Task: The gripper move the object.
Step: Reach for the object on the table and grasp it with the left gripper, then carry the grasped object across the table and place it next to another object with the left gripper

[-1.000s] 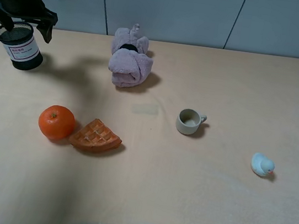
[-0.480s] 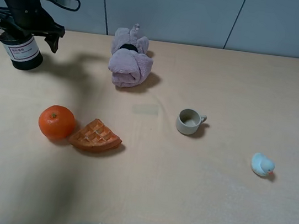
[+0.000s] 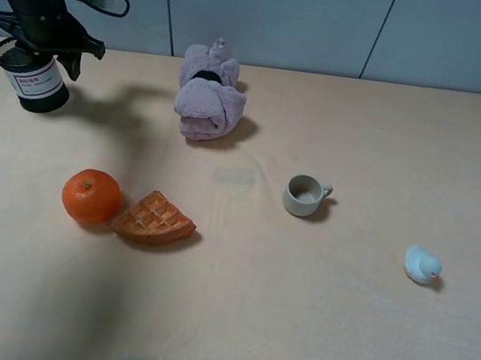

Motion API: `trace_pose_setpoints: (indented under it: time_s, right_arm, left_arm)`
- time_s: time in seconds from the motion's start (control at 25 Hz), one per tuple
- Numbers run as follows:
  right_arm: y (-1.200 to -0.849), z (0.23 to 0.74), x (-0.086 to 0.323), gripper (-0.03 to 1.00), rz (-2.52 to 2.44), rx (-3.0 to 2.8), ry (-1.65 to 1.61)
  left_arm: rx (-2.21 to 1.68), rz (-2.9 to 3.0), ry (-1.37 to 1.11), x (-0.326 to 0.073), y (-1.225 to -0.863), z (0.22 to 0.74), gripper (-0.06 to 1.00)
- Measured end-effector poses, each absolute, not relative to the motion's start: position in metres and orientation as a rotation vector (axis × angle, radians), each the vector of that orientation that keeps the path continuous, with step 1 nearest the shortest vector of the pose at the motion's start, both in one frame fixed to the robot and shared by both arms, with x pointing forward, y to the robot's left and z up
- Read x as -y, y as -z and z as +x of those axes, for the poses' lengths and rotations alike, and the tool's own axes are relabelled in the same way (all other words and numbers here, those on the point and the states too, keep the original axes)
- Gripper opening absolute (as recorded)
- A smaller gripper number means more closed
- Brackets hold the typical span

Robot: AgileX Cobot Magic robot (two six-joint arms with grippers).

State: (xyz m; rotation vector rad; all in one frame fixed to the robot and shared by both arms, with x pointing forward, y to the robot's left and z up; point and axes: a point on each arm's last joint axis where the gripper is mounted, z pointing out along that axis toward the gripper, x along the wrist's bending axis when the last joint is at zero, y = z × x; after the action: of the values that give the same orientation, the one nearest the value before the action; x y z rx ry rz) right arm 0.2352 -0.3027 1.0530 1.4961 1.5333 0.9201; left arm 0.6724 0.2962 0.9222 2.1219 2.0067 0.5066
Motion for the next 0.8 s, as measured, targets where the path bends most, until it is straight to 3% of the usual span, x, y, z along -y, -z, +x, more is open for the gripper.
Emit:
trace_pose_setpoints:
  time_s: [0.24, 0.44, 0.8]
  right_arm:
    - [-1.053, 0.2352, 0.3027, 0.69, 1.496, -1.533, -0.92]
    - [-1.053, 0.2352, 0.3027, 0.69, 1.496, -1.533, -0.92]
    - [-1.053, 0.2352, 0.3027, 0.69, 1.496, -1.533, -0.92]
  left_arm:
    - [-2.007, 2.122, -0.507, -0.2962, -0.9222, 0.6724, 0.25]
    - [-2.005, 2.125, -0.511, -0.2964, -0.9223, 0.6724, 0.05]
    - [-2.009, 2.122, -0.508, -0.2967, -0.9222, 0.6723, 0.05]
